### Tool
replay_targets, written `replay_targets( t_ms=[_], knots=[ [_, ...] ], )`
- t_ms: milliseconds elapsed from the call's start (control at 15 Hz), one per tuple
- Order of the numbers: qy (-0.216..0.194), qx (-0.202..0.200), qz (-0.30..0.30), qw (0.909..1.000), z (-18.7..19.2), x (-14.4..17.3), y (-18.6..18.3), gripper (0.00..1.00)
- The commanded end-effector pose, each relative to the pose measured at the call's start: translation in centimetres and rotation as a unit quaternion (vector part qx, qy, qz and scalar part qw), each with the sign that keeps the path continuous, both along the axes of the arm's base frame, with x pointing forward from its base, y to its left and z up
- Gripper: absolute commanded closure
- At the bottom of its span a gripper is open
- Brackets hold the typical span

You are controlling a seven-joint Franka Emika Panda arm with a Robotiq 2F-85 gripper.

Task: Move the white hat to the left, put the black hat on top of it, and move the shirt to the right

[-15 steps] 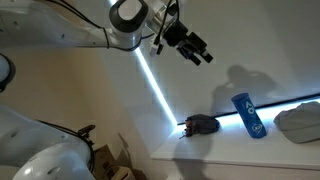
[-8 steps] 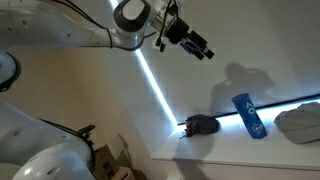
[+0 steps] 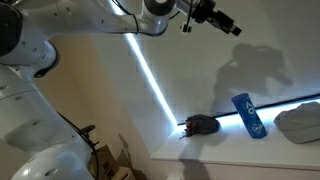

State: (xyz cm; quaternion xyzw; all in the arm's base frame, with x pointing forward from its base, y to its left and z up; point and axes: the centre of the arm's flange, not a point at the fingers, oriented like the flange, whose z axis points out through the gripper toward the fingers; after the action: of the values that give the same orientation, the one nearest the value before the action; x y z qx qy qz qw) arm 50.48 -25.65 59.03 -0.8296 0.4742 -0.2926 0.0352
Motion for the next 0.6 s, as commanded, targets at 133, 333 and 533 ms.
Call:
replay_targets(
  t_ms=[133, 333, 533],
  knots=[
    [0.042, 0.049, 0.029, 0.9975, -3.7, 2.5, -1.3, 0.0],
    [0.062, 0.064, 0.048, 0.9949, -5.6, 4.0, -1.7, 0.0],
    [0.038, 0.064, 0.023, 0.997, -5.1, 4.4, -1.2, 0.0]
  ],
)
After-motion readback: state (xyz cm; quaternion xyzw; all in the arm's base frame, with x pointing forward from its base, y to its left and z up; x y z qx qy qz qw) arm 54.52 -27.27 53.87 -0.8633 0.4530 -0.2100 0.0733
